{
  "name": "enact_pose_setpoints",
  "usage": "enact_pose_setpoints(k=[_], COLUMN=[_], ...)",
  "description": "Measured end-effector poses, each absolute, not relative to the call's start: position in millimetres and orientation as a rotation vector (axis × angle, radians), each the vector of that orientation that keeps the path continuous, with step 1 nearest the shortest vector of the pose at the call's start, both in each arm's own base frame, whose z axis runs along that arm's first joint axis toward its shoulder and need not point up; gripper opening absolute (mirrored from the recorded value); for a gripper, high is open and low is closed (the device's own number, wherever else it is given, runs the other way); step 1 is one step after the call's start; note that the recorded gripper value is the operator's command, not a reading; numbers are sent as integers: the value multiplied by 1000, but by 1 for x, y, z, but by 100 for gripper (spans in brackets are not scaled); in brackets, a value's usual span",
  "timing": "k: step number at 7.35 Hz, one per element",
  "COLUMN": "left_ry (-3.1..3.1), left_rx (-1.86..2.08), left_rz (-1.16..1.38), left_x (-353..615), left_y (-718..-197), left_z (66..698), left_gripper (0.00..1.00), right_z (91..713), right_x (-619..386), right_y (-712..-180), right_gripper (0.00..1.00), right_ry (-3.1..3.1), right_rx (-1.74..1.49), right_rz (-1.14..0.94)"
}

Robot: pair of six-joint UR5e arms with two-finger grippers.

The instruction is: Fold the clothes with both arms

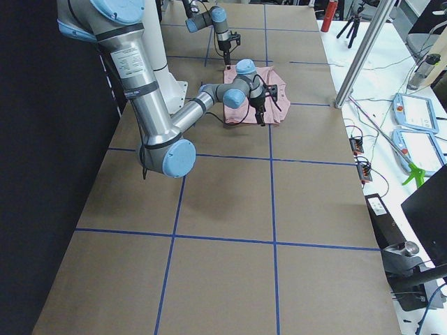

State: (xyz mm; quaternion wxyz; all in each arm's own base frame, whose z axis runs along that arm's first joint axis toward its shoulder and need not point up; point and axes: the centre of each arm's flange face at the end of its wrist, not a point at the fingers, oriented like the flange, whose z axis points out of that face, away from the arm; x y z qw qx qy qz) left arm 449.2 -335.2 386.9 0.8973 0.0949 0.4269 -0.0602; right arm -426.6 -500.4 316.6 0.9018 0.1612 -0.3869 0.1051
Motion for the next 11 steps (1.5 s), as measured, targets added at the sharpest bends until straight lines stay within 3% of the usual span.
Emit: enact_pose_setpoints(k=[1,2,3,8,11], left_ry=[878,875,874,841,740], left_rx=[194,192,190,265,456], left_rz=[-122,-119,-113,22,87], left_x=[451,452,454,438,386], left_y=[-334,-333,-331,-337,-448], left_z=[389,390,391,400,426], left_gripper=[40,6,0,0,0], right_z=[317,317,318,320,322], right_x=[-426,-426,-426,-428,-429], right_y=[-500,-500,-500,-500,-501], right_gripper=[100,100,100,100,100], right_ry=[-800,-799,-798,-796,-790], right_rx=[333,332,332,328,325], right_rz=[218,219,220,223,228])
